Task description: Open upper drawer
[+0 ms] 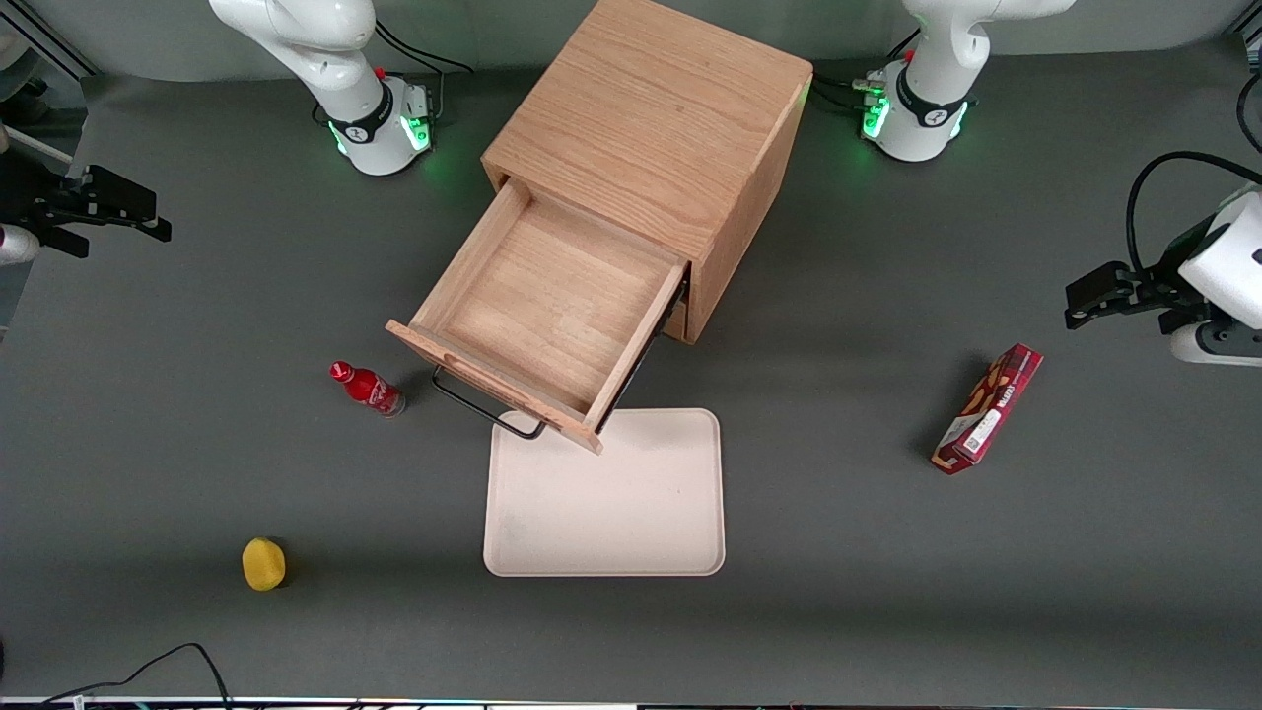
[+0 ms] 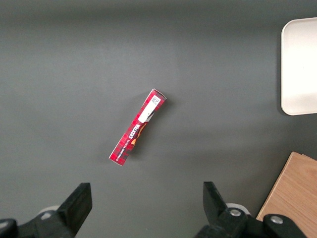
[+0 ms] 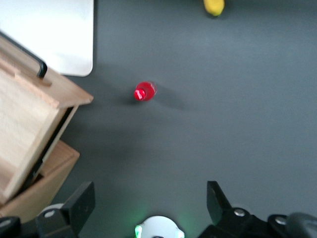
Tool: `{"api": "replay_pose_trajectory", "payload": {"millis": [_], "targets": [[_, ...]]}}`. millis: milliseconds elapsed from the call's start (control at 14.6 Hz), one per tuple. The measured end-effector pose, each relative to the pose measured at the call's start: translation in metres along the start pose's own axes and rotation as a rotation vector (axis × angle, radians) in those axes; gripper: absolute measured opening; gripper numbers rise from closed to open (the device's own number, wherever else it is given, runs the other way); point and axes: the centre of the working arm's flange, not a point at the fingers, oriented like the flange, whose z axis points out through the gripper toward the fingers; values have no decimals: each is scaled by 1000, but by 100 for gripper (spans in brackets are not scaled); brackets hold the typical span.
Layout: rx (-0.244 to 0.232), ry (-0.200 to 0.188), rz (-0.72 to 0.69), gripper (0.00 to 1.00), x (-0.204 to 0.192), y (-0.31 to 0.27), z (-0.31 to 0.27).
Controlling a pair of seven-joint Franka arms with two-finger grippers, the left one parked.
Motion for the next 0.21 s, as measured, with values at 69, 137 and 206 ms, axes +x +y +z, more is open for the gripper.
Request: {"api": "replay_pose_trajectory", "payload": {"millis": [69,137,206], "targets": [[-19,7,25,100,1,-7,-1],[-41,13,38,100,2,-15,-1],[-57,16,37,100,3,-25,0]]}}
